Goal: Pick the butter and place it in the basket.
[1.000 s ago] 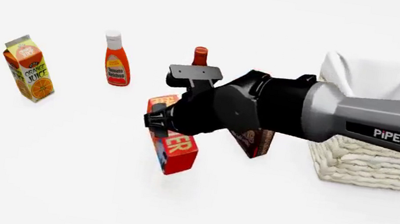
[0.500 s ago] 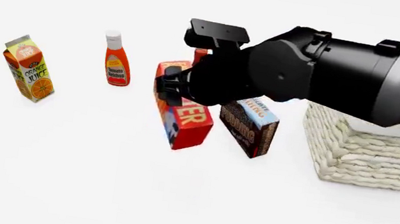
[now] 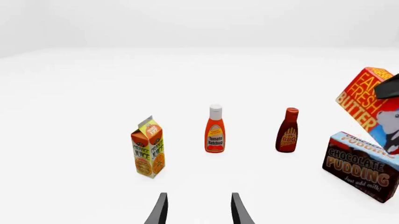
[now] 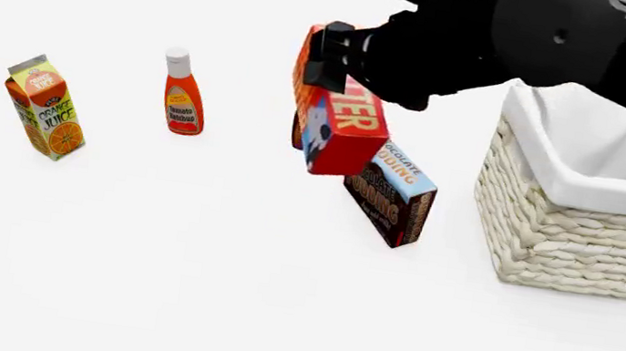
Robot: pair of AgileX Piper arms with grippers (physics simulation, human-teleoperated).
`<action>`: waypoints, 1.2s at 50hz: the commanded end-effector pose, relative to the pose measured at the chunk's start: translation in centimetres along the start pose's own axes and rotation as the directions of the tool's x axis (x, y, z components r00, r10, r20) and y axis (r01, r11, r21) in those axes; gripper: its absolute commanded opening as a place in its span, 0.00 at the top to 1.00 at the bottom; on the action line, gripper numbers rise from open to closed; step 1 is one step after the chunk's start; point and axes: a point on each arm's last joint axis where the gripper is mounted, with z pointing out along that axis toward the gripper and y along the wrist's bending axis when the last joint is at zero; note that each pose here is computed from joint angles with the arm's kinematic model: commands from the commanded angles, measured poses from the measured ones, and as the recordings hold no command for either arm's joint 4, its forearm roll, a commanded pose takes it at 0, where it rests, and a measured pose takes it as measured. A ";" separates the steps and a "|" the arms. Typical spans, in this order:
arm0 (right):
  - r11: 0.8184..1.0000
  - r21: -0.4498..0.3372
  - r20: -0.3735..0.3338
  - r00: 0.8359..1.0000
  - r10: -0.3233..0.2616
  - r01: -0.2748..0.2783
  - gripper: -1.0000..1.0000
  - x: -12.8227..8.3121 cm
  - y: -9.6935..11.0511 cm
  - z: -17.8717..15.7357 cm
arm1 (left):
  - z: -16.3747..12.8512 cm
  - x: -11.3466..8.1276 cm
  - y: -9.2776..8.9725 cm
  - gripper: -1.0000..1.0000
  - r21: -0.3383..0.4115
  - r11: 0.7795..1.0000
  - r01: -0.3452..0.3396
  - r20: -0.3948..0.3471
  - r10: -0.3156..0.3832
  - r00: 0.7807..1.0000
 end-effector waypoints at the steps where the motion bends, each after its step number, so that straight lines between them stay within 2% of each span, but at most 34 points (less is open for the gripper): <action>1: 0.995 0.011 0.066 0.993 0.102 -0.103 1.00 -1.9 -1.2 -1.7 | 0.0 0.0 0.0 0.00 0.000 1.000 0.000 0.000 0.000 1.000; 14: 0.976 0.043 0.128 0.970 0.206 -0.213 1.00 -4.3 -3.1 -2.5 | 0.0 0.0 0.0 0.00 0.000 1.000 0.000 0.000 0.000 1.000; 21: 0.957 0.055 0.163 0.948 0.274 -0.286 1.00 -5.6 -4.2 -3.1 | 0.0 0.0 0.0 0.00 0.000 1.000 0.000 0.000 0.000 1.000; 23: 0.947 0.064 0.180 0.937 0.301 -0.316 1.00 -6.1 -4.9 -3.3 | 0.0 0.0 0.0 0.00 0.000 1.000 0.000 0.000 0.000 1.000; 26: 0.940 0.067 0.184 0.930 0.318 -0.334 1.00 -6.3 -5.1 -3.3 | 0.0 0.0 0.0 0.00 0.000 1.000 0.000 0.000 0.000 1.000; 33: 0.902 0.075 0.243 0.885 0.397 -0.425 1.00 -7.7 -7.0 -3.9 | 0.0 0.0 0.0 0.00 0.000 1.000 0.000 0.000 0.000 1.000; 34: 0.895 0.078 0.252 0.877 0.409 -0.439 1.00 -7.9 -7.4 -4.0 | 0.0 0.0 0.0 0.00 0.000 1.000 0.000 0.000 0.000 1.000; 35: 0.878 0.096 0.268 0.862 0.431 -0.469 1.00 -8.1 -8.6 -4.1 | 0.0 0.0 0.0 0.00 0.000 1.000 0.000 0.000 0.000 1.000; 36: 0.876 0.093 0.271 0.859 0.435 -0.473 1.00 -8.2 -8.6 -4.0 | 0.0 0.0 0.0 0.00 0.000 1.000 0.000 0.000 0.000 1.000; 37: 0.866 0.099 0.280 0.849 0.449 -0.491 1.00 -8.3 -9.2 -4.0 | 0.0 0.0 0.0 0.00 0.000 1.000 0.000 0.000 0.000 1.000; 45: 0.856 0.097 0.298 0.835 0.462 -0.508 1.00 -9.1 -9.7 -3.7 | 0.0 0.0 0.0 0.00 0.000 1.000 0.000 0.000 0.000 1.000; 47: 0.848 0.102 0.312 0.826 0.470 -0.521 1.00 -9.5 -10.3 -3.8 | 0.0 0.0 0.0 0.00 0.000 1.000 0.000 0.000 0.000 1.000; 50: 0.823 0.114 0.342 0.800 0.494 -0.557 1.00 -9.8 -11.8 -4.2 | 0.0 0.0 0.0 0.00 0.000 1.000 0.000 0.000 0.000 1.000; 51: 0.803 0.124 0.356 0.782 0.512 -0.583 1.00 -9.9 -12.7 -4.4 | 0.0 0.0 0.0 0.00 0.000 1.000 0.000 0.000 0.000 1.000; 53: 0.800 0.128 0.370 0.776 0.510 -0.587 1.00 -10.2 -13.3 -4.7 | 0.0 0.0 0.0 0.00 0.000 1.000 0.000 0.000 0.000 1.000; 54: 0.784 0.136 0.380 0.763 0.523 -0.606 1.00 -10.2 -14.0 -4.9 | 0.0 0.0 0.0 0.00 0.000 1.000 0.000 0.000 0.000 1.000; 56: 0.777 0.138 0.384 0.757 0.529 -0.614 1.00 -10.3 -14.3 -4.9 | 0.0 0.0 0.0 0.00 0.000 1.000 0.000 0.000 0.000 1.000; 59: 0.751 0.149 0.402 0.734 0.548 -0.643 1.00 -10.3 -15.5 -5.1 | 0.0 0.0 0.0 0.00 0.000 1.000 0.000 0.000 0.000 1.000; 60: 0.752 0.148 0.404 0.733 0.547 -0.643 1.00 -10.3 -15.6 -5.1 | 0.0 0.0 0.0 0.00 0.000 1.000 0.000 0.000 0.000 1.000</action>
